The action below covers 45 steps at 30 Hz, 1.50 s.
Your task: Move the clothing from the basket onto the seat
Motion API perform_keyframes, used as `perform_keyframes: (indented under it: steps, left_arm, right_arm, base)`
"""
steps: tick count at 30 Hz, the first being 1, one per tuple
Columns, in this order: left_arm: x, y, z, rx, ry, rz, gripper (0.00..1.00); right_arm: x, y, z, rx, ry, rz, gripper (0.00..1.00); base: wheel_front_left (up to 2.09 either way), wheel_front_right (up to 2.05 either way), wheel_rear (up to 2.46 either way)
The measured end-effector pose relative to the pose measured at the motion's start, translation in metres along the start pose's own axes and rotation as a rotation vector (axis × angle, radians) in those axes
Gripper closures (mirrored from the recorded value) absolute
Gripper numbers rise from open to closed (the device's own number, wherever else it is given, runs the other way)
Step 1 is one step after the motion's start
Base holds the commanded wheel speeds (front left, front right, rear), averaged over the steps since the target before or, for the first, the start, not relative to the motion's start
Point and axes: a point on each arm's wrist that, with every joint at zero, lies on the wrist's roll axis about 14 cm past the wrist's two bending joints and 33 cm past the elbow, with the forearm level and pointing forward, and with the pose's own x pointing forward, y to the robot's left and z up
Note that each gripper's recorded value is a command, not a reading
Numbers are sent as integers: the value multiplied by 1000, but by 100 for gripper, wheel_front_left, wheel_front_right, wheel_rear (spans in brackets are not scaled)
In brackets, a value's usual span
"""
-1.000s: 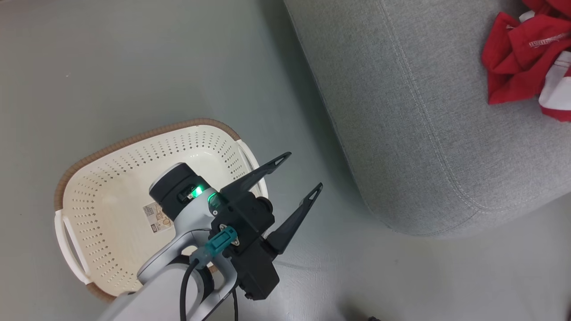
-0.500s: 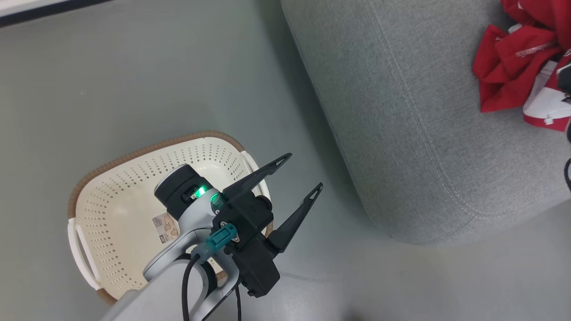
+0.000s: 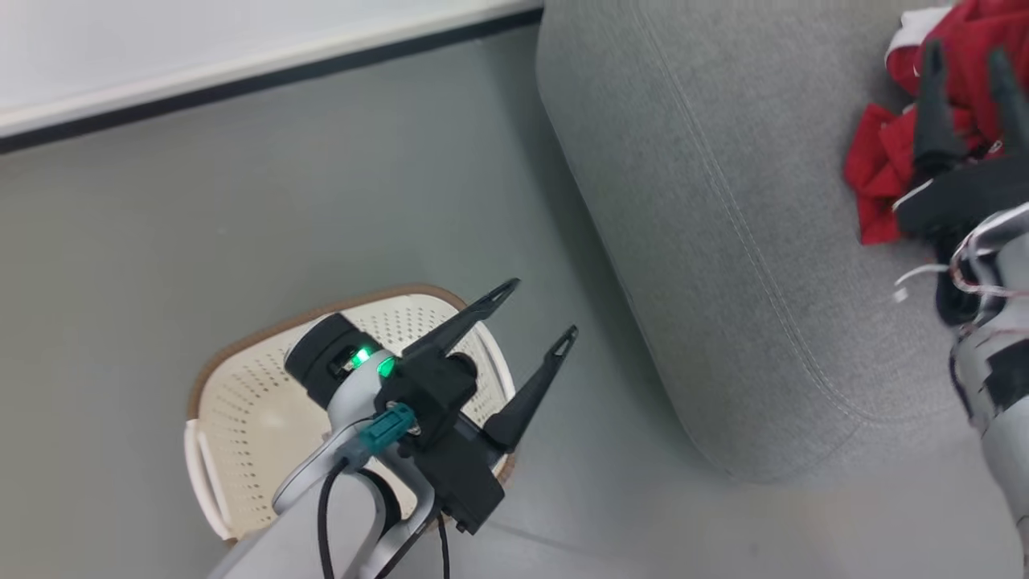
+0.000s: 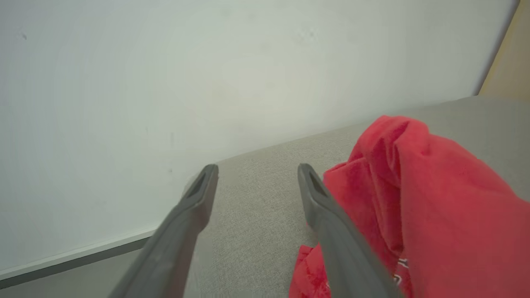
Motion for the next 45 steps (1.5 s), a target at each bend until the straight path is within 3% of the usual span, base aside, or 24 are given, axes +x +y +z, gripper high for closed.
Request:
perform_keyframes:
  steps: [16, 26, 45]
  left_arm:
    - [-75, 56, 28, 3, -74, 377, 0]
    - [-133, 83, 41, -10, -132, 601, 0]
    - [-224, 105, 44, -16, -187, 877, 0]
  right_arm:
    - [-44, 94, 3, 52, -62, 244, 0]
    - [-80, 132, 0, 85, -77, 336, 0]
    - [-131, 145, -10, 115, -69, 351, 0]
  base:
    - [0, 0, 0]
    - [0, 0, 0]
    - [0, 0, 0]
